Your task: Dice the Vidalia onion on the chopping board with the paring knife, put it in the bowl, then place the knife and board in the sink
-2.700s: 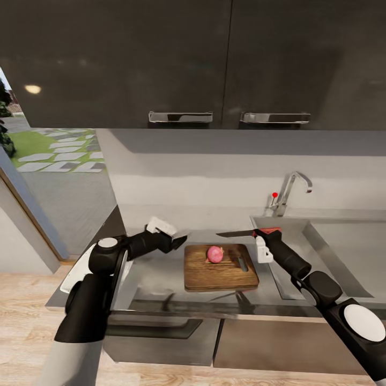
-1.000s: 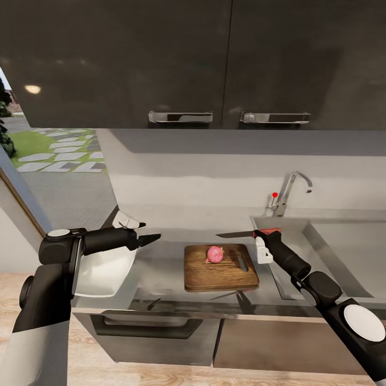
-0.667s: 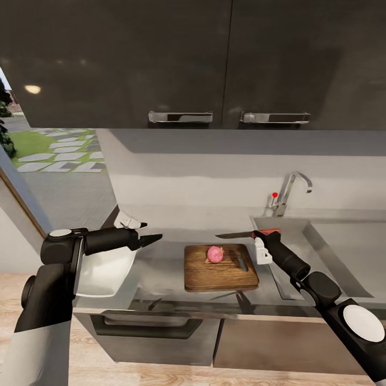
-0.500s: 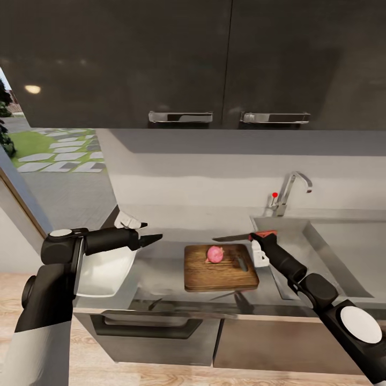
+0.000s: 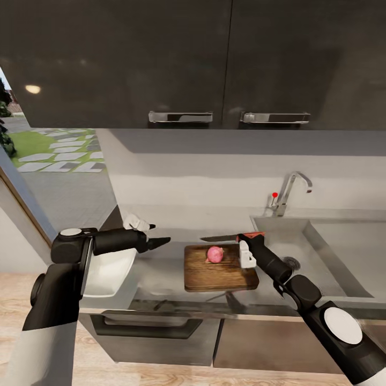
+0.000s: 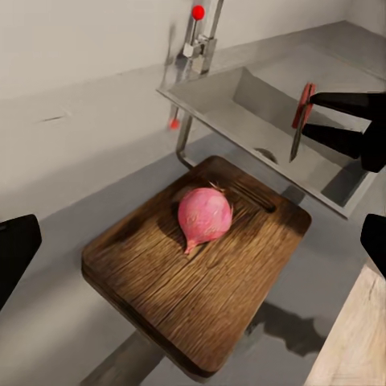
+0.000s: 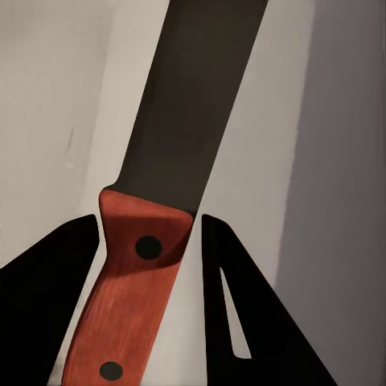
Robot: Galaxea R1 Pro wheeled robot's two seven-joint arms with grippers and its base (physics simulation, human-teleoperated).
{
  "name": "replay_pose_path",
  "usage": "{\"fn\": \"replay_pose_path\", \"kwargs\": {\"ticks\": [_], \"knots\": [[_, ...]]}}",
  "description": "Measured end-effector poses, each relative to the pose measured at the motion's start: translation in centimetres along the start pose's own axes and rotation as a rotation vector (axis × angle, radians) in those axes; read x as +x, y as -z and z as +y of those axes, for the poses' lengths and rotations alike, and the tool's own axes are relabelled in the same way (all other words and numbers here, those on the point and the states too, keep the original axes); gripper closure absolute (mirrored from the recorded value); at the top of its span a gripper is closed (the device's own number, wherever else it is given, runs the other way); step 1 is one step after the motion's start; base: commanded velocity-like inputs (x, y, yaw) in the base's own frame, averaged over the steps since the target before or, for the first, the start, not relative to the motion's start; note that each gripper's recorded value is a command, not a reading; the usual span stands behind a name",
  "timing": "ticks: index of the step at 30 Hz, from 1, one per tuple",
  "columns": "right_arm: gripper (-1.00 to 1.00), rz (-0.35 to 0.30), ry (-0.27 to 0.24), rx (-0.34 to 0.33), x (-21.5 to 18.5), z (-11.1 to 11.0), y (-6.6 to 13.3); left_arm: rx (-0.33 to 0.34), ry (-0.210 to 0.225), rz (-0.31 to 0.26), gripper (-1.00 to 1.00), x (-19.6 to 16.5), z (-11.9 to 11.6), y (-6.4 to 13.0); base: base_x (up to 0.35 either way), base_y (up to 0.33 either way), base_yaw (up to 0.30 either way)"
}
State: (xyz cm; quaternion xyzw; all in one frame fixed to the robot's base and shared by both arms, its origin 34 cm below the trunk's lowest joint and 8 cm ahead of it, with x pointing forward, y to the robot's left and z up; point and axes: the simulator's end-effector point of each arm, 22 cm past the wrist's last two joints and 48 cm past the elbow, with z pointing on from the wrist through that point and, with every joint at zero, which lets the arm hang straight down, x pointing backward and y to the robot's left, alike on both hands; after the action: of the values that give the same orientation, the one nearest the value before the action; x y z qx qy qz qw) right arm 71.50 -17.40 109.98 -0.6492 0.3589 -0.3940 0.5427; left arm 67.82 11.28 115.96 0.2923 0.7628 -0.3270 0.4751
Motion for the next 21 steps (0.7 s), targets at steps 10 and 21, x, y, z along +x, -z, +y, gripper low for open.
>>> {"fn": "replay_pose_path", "kwargs": {"ticks": [10,21], "knots": [[1.00,-0.010,-0.057,-0.026,-2.1,0.3,-1.2,0.003,-0.002,0.001,-1.00,0.0,-0.1,-0.1,0.000,0.000,0.000],[1.00,0.047,-0.069,-0.045,-0.5,0.8,-2.2,0.004,-0.002,0.002,-1.00,0.0,-0.2,-0.1,0.000,0.000,0.000]]}}
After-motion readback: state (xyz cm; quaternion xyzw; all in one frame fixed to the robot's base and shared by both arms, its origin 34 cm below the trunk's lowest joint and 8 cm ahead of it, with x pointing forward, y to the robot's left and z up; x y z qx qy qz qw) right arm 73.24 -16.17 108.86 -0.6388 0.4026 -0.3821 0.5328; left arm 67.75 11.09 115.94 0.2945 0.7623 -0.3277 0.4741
